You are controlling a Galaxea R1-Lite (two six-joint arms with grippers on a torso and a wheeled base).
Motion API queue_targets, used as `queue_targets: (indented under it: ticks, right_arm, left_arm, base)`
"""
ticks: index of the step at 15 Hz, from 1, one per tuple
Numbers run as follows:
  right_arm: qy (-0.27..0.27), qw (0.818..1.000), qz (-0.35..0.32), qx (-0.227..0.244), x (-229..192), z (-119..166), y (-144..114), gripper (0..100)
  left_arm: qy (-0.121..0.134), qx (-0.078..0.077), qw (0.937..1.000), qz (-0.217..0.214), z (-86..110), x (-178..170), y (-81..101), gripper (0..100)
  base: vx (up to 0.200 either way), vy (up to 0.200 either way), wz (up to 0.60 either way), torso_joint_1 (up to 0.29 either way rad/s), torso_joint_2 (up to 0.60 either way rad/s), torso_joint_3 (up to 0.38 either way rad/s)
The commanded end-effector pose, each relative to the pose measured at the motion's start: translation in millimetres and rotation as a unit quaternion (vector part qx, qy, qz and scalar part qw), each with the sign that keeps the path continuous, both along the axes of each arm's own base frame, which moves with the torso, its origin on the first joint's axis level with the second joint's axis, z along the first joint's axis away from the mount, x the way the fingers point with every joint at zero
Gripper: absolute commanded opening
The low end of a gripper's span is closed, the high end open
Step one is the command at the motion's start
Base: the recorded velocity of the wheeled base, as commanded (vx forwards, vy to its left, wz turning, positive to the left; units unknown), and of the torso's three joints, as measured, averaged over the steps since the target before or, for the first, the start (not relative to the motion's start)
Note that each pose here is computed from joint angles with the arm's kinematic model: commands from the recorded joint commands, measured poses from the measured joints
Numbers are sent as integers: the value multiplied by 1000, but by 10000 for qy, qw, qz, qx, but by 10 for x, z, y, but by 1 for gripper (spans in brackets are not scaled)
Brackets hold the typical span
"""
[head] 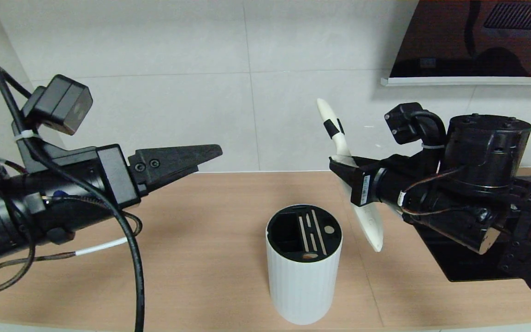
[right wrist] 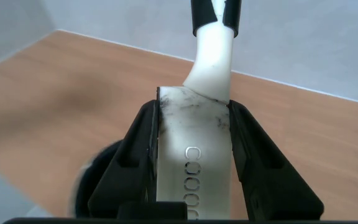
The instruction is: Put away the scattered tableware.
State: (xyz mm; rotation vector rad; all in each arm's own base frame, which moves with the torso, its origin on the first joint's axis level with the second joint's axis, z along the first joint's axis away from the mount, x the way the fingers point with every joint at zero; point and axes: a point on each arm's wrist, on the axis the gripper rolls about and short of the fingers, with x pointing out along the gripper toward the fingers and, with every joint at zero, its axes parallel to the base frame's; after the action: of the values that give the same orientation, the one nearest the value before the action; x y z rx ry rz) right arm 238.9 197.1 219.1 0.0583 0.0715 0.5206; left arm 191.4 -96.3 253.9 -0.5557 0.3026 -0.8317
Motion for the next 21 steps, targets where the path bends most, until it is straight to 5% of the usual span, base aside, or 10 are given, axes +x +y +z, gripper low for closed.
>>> queue_targets:
  ticks: [1, 7, 9, 11, 16, 21]
  right_arm:
    - [8, 9998, 190, 18, -91, 2, 77, 0]
    - [165, 9977, 629, 171, -300, -22, 261, 0]
    - [205, 9970, 717, 226, -341, -22, 299, 0]
    - [273, 9957, 841, 264, -397, -37, 355, 0]
    - [381, 9924, 1129, 303, -537, -68, 474, 0]
    - [447, 9907, 1261, 241, -594, -121, 541, 0]
  left_arm:
    - [231, -52, 9996, -166, -103, 59, -113, 100]
    - [229, -231, 9982, -499, -295, 129, -344, 100]
    - [415, -738, 9956, -404, -282, 200, -401, 100]
    - [511, -1023, 9928, -360, -284, 251, -429, 100]
    - [625, -1045, 9924, -191, -404, 342, -588, 100]
    - [304, -935, 9950, -187, -446, 302, -711, 100]
  base:
    - [0, 0, 0, 0, 0, 0]
    - [0, 0, 0, 0, 0, 0]
    - [0, 0, 0, 0, 0, 0]
    - [0, 0, 0, 0, 0, 0]
    - [0, 0, 0, 0, 0, 0]
    - [0, 0, 0, 0, 0, 0]
